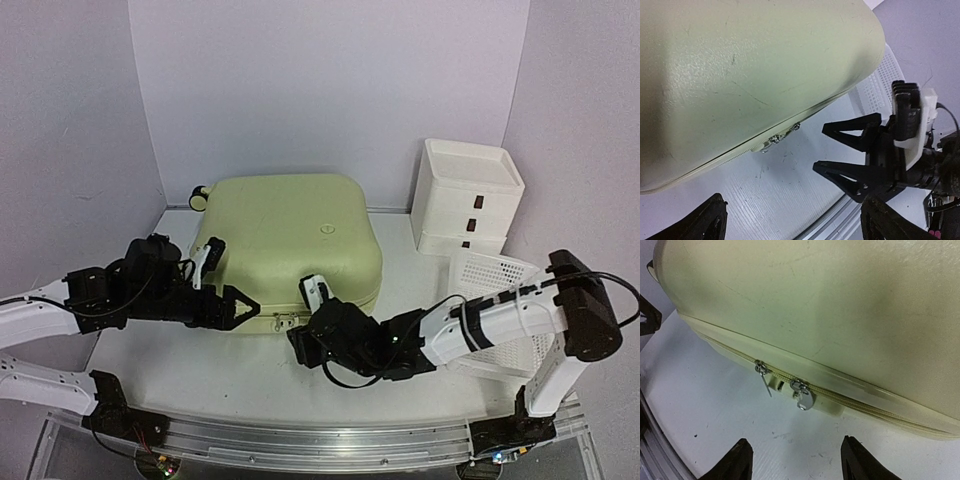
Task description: Open, take out, and arrange the luggage
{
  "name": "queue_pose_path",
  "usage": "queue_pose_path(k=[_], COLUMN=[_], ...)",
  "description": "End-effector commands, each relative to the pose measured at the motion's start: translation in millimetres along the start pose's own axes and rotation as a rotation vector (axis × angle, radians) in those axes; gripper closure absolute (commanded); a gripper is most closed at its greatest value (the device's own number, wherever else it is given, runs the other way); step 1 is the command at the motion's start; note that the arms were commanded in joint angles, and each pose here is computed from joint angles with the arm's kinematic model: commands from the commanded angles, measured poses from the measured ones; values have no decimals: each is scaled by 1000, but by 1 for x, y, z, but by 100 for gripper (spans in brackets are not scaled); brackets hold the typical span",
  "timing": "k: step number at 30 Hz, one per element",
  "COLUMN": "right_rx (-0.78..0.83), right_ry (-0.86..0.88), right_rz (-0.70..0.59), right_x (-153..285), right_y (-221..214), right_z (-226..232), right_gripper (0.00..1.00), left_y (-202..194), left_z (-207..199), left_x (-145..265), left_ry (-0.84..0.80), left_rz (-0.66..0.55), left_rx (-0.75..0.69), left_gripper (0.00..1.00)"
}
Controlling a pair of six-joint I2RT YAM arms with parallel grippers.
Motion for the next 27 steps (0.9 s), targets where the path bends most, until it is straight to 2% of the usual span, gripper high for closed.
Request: queue_pose_path(k=[1,8,12,17,21,24,27], right_rx=[-105,-95,-66,-24,-23,-27,-23], right_ry=[54,19,36,100,215,273,295], right_rz=[-217,-263,-251,-194,-96,-55,-57], right_x=[-12,-19,-16,-18,-23,-21,-18], right_y=[14,8,5,2,3,5,7], right_z=[14,10,7,0,-3,-9,-14], right_gripper=[39,42,46,48,46,43,41], left_y=[31,53,65,72,71,69,65], left_z=[-7,7,25,55,85,93,93], left_x=[29,93,117,109,99,77,65], left_ry=[23,307,304,250,286,205,133], left_rz=[-170,-52,-23,61,103,156,154], left_rx=[-21,-83,-89,-27,-8,10,16], left_gripper=[3,0,0,0,0,1,1])
Point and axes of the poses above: each gripper's point midway between its finger pads, its own x axis back along the fingers, its own z axis along the line the jaws close on, y = z × x, the point moved 7 cm from there along x, back along the fingers, and after that the axes turned 13 degrees about -x, right-handed, at the moved point
